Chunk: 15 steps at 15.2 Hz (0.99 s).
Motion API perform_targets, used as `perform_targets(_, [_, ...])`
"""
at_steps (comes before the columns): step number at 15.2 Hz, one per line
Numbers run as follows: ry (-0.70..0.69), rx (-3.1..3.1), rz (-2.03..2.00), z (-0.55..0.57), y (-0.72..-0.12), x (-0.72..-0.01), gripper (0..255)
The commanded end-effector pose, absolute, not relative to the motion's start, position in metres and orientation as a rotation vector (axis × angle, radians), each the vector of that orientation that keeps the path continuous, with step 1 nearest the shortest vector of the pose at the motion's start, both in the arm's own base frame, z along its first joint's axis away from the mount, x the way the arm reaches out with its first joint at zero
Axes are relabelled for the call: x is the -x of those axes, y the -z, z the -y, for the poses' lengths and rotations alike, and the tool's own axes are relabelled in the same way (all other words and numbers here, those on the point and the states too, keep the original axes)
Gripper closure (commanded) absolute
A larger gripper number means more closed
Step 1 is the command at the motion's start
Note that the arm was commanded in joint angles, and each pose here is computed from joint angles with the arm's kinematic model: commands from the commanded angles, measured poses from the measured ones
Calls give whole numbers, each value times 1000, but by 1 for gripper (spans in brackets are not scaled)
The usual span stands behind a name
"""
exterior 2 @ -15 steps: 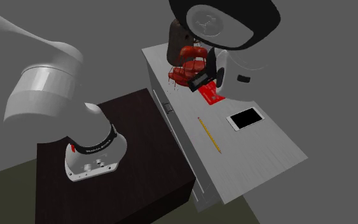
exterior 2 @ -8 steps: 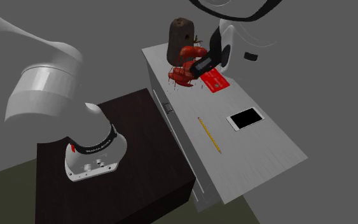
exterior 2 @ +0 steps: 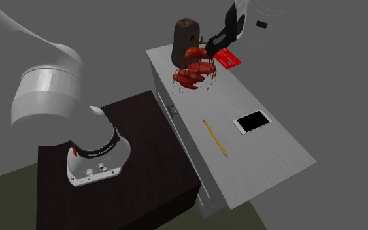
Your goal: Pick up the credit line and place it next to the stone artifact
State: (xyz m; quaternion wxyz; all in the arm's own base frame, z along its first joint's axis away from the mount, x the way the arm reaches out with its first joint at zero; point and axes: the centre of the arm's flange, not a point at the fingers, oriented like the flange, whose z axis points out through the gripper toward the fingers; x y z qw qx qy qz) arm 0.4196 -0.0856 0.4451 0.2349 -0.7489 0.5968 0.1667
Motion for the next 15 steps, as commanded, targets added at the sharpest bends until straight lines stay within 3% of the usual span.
perform_targets(1, [-458,2054,-1638,66,-445,-441,255])
perform_targets(15, [-458,2054,-1638,-62,-446,-574,255])
